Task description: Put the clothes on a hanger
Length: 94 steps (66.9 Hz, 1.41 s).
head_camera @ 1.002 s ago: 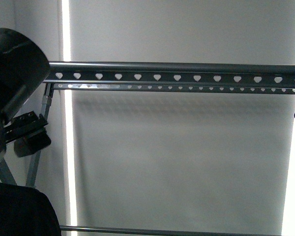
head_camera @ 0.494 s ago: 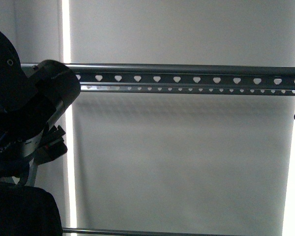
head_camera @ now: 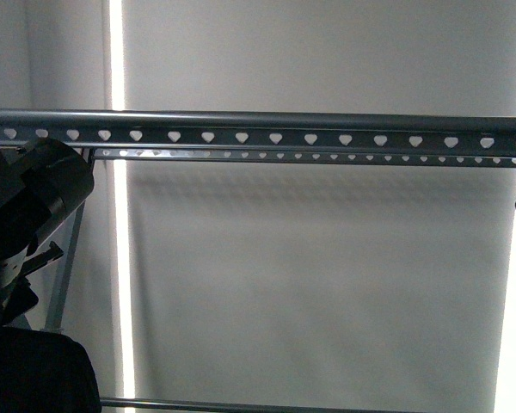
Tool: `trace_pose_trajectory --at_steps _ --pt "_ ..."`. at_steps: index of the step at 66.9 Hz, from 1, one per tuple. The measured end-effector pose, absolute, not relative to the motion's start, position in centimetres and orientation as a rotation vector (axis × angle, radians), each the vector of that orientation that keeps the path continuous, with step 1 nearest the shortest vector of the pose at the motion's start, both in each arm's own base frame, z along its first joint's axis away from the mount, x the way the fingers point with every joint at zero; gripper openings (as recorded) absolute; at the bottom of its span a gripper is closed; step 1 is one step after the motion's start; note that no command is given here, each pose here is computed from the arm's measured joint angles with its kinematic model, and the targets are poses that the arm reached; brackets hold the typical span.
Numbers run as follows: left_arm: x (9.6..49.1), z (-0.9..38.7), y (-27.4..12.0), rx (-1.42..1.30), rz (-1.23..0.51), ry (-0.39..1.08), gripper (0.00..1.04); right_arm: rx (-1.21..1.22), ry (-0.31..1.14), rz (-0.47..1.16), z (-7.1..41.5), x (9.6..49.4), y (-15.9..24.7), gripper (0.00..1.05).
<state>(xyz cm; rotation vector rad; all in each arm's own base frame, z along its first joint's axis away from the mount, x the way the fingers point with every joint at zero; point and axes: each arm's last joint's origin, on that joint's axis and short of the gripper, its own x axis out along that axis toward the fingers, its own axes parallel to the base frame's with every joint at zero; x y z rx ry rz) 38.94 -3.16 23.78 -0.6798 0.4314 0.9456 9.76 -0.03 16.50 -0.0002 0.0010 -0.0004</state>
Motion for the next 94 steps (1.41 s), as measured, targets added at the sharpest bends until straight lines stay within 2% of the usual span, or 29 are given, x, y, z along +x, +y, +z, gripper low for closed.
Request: trace_pose_trajectory --at_steps 5,7,19,46,56,63,86,94 --pt "39.5 23.9 -3.1 -0.724 0.913 0.423 0.05 0.000 0.001 -0.001 16.5 9.8 0.0 0.97" --pt "39.6 24.0 -3.0 -0.734 0.907 0.419 0.04 0.000 0.001 -0.001 16.5 9.8 0.0 0.97" --pt "39.7 24.3 -3.0 -0.770 0.850 0.384 0.04 0.000 0.001 0.000 16.5 9.8 0.0 0.97" --pt "35.4 26.4 -4.2 -0.788 0.551 0.338 0.04 0.000 0.001 -0.001 16.5 9.8 0.0 0.97" --pt "34.3 27.0 -5.2 -0.757 0.367 0.344 0.04 0.000 0.001 0.000 16.5 9.8 0.0 0.97" --pt "31.2 27.4 -6.3 -0.660 0.194 0.362 0.04 0.000 0.001 0.000 16.5 9.8 0.0 0.97" --pt "27.3 30.6 -5.4 -0.466 -0.135 0.298 0.04 0.000 0.001 -0.002 16.5 9.8 0.0 0.97" --pt "26.6 31.4 -5.3 -0.369 -0.310 0.292 0.04 0.000 0.001 -0.001 16.5 9.8 0.0 0.97"
